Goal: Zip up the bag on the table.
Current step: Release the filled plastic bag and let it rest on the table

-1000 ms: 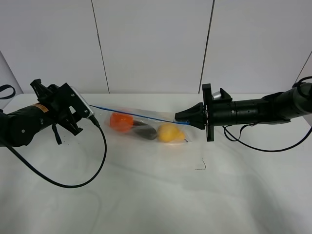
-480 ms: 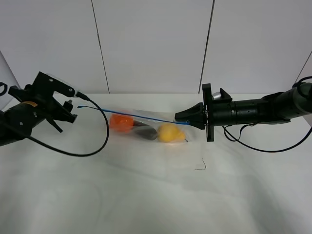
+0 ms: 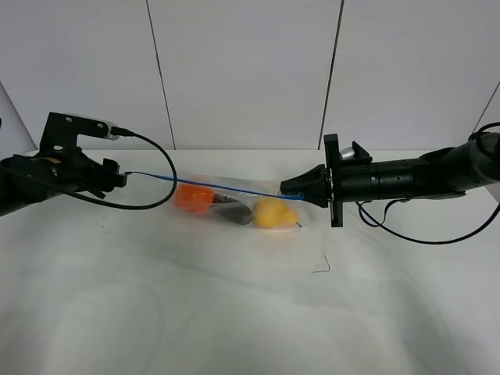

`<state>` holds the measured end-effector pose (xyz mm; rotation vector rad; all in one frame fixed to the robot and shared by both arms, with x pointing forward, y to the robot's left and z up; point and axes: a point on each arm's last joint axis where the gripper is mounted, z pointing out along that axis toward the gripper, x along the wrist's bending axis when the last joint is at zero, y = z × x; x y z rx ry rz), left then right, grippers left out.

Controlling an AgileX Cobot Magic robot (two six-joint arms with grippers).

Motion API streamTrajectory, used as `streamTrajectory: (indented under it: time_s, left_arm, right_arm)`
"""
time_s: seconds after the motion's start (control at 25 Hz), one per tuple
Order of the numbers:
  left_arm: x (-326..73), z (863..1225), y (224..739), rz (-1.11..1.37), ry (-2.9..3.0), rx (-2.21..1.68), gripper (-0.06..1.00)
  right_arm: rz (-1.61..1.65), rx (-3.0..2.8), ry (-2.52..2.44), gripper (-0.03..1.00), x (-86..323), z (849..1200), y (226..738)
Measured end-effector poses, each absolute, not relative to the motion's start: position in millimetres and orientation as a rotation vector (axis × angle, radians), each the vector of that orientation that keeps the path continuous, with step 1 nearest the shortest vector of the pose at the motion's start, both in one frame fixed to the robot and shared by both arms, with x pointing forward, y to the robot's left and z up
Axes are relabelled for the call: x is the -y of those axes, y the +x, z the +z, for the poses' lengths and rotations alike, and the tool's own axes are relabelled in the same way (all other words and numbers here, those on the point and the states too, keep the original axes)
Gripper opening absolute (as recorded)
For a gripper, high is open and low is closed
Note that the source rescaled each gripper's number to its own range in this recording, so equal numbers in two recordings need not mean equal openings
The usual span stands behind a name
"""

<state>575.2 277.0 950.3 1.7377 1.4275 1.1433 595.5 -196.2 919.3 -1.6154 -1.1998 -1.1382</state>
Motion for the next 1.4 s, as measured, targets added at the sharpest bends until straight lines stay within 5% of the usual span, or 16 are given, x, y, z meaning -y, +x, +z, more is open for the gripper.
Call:
streamTrajectory:
  time_s: [0.56, 1.4]
  left_arm:
    - [-291, 985, 587, 0.316, 2.092, -1.724, 0.92]
    - [-307, 1015, 569, 0.102, 2.182, -2.168, 0.92]
  right_arm:
    - [-1.138, 1.200, -1.615, 0.00, 196, 919, 595]
    - [-1.136, 1.201, -1.616, 0.00, 196, 919, 595]
